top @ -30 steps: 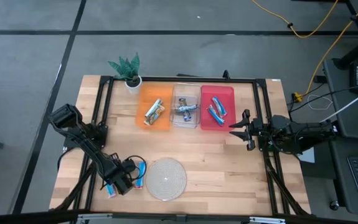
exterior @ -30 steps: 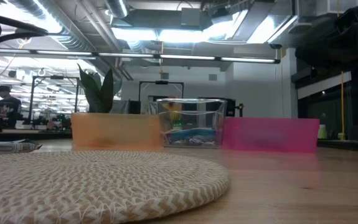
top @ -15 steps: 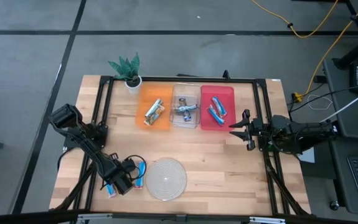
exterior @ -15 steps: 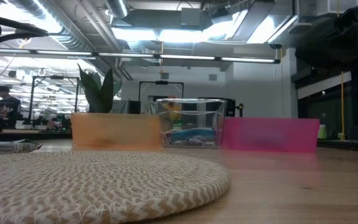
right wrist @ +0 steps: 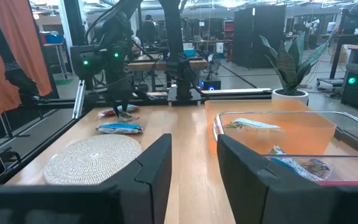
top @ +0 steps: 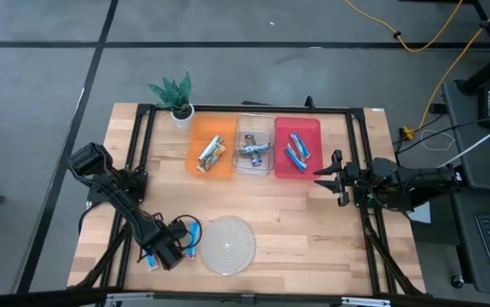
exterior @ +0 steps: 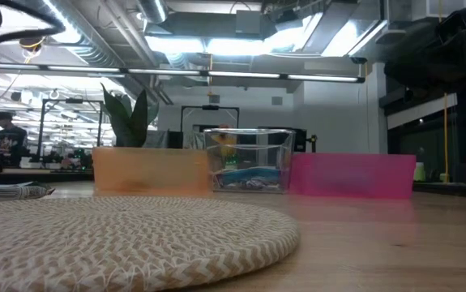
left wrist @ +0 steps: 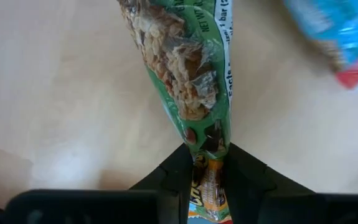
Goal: Pick and place Granola Bars by type
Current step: Put the orange granola bar into the orange bin, then put the right red granola bar into the pink bin
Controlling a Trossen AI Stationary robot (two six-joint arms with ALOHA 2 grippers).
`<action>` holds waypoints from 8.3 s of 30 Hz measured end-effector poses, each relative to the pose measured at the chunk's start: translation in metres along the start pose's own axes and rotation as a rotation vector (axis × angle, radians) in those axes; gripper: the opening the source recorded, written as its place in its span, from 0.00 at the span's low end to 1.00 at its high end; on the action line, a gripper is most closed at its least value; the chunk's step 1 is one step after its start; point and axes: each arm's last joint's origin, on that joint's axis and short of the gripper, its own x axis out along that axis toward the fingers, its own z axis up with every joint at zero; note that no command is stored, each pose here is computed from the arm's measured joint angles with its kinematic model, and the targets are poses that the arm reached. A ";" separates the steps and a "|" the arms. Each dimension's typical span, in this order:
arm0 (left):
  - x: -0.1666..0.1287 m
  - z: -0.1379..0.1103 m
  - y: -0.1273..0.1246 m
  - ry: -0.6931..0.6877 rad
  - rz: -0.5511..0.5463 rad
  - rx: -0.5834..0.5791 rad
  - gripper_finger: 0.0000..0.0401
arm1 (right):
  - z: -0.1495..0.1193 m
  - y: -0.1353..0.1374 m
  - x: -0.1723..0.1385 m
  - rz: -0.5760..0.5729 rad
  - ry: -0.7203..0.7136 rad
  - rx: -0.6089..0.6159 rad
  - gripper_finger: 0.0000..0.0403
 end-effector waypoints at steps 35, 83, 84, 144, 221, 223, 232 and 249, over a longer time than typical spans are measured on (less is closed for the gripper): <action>-0.113 0.066 -0.050 -0.342 -0.286 0.235 0.17 | 0.000 0.000 0.000 0.000 0.000 0.000 0.33; -0.257 0.227 0.134 -0.650 0.085 -0.003 0.17 | 0.000 0.000 0.000 0.000 0.000 0.000 0.33; -0.257 0.229 0.139 -0.653 0.098 -0.018 0.17 | 0.000 0.000 0.000 0.000 -0.001 0.000 0.33; -0.059 0.233 0.257 -0.158 0.230 -0.196 0.20 | 0.000 0.000 0.000 0.000 0.000 0.000 0.33; -0.169 0.052 0.094 -0.414 -0.369 0.013 0.43 | 0.000 0.000 0.000 0.000 0.000 0.000 0.33; -0.164 0.047 0.082 -0.404 -0.361 0.019 0.43 | 0.000 0.000 0.000 0.000 -0.001 0.000 0.33; -0.127 0.031 0.028 -0.392 -0.264 0.062 0.43 | 0.000 0.000 0.000 0.000 0.000 0.000 0.33; -0.068 0.047 -0.002 -0.328 -0.040 0.005 0.43 | 0.000 0.000 0.000 0.000 -0.001 0.000 0.33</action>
